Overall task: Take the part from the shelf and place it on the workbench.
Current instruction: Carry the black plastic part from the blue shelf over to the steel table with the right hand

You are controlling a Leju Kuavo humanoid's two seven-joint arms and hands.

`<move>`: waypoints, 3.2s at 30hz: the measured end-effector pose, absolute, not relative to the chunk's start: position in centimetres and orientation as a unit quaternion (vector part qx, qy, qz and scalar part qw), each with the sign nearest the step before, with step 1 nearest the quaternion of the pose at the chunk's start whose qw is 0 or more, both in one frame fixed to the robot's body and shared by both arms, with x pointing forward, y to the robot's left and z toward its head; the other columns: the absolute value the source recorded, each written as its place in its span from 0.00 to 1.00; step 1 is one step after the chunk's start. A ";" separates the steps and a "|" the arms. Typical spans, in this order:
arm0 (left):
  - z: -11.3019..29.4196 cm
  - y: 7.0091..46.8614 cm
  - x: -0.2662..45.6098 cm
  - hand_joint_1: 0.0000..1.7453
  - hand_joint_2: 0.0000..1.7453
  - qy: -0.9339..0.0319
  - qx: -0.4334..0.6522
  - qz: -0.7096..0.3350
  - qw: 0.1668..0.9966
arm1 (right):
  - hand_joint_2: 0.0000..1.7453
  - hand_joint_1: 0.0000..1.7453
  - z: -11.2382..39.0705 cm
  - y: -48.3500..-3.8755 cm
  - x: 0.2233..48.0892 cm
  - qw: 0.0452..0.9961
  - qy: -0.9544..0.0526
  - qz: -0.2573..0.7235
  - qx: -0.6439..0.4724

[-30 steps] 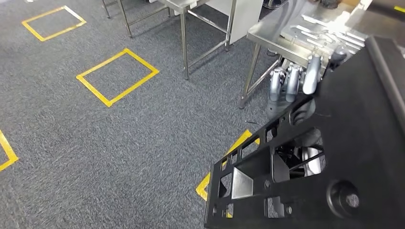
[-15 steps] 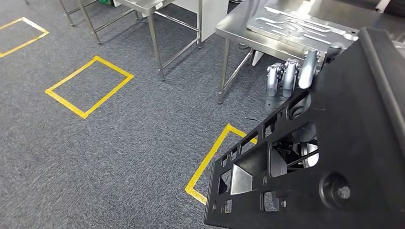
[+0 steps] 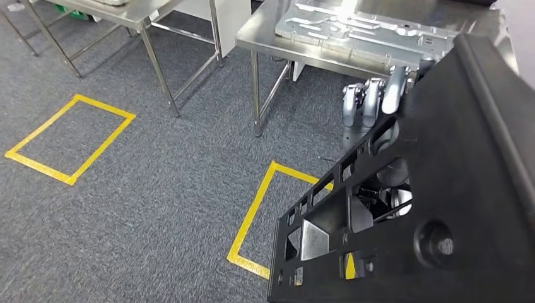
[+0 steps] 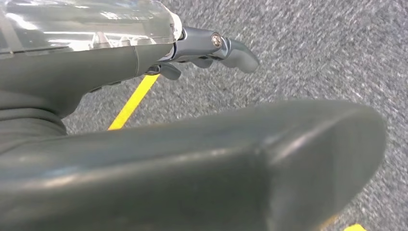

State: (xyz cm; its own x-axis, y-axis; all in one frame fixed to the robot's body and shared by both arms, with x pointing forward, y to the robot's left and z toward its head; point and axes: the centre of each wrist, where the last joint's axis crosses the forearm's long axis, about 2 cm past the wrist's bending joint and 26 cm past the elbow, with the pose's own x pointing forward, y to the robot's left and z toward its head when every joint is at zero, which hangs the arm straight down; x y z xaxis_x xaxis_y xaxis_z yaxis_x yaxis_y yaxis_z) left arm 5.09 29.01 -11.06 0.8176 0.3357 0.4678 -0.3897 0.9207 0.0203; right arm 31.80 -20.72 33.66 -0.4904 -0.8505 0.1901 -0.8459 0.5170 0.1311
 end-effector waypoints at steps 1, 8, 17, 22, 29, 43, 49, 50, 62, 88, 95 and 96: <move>-11.1 28.9 5.2 0.00 0.00 -0.234 0.057 0.191 0.952 | 1.00 1.00 33.6 -20.7 31.8 0.116 -0.864 -0.010 0.490; -11.1 28.8 5.0 0.00 0.00 -0.232 0.057 0.191 0.952 | 1.00 1.00 33.5 -20.6 31.6 0.118 -0.864 -0.010 0.490; -11.0 28.8 5.2 0.00 0.00 -0.242 0.054 0.189 0.950 | 1.00 1.00 33.8 -20.5 31.5 0.111 -0.864 -0.008 0.491; -11.1 28.8 5.1 0.00 0.00 -0.241 0.052 0.189 0.950 | 1.00 1.00 34.0 -20.4 31.4 0.108 -0.863 -0.007 0.493; -11.1 28.9 5.1 0.00 0.00 -0.242 0.051 0.190 0.950 | 1.00 1.00 33.9 -20.4 31.4 0.111 -0.864 -0.007 0.490; -11.0 28.9 5.3 0.00 0.00 -0.246 0.037 0.187 0.950 | 1.00 1.00 34.0 -20.6 31.1 0.110 -0.873 -0.003 0.476; -11.0 29.0 5.4 0.00 0.00 -0.249 0.037 0.186 0.950 | 1.00 1.00 34.1 -20.6 31.0 0.106 -0.874 -0.001 0.474; -11.0 29.1 5.4 0.00 0.00 -0.249 0.037 0.186 0.950 | 1.00 1.00 34.2 -20.6 31.0 0.105 -0.874 -0.001 0.474; -11.1 29.3 5.2 0.00 0.00 -0.250 0.037 0.184 0.950 | 1.00 1.00 34.0 -20.6 30.9 0.104 -0.873 -0.002 0.477; -11.1 29.1 5.1 0.00 0.00 -0.253 0.039 0.182 0.949 | 1.00 1.00 33.8 -20.8 30.8 0.102 -0.874 -0.001 0.474; -11.1 29.2 5.1 0.00 0.00 -0.255 0.038 0.181 0.949 | 1.00 1.00 34.0 -20.9 30.8 0.100 -0.876 -0.001 0.472; -11.1 29.2 5.1 0.00 0.00 -0.256 0.038 0.180 0.949 | 1.00 1.00 34.0 -20.9 30.8 0.100 -0.876 -0.001 0.471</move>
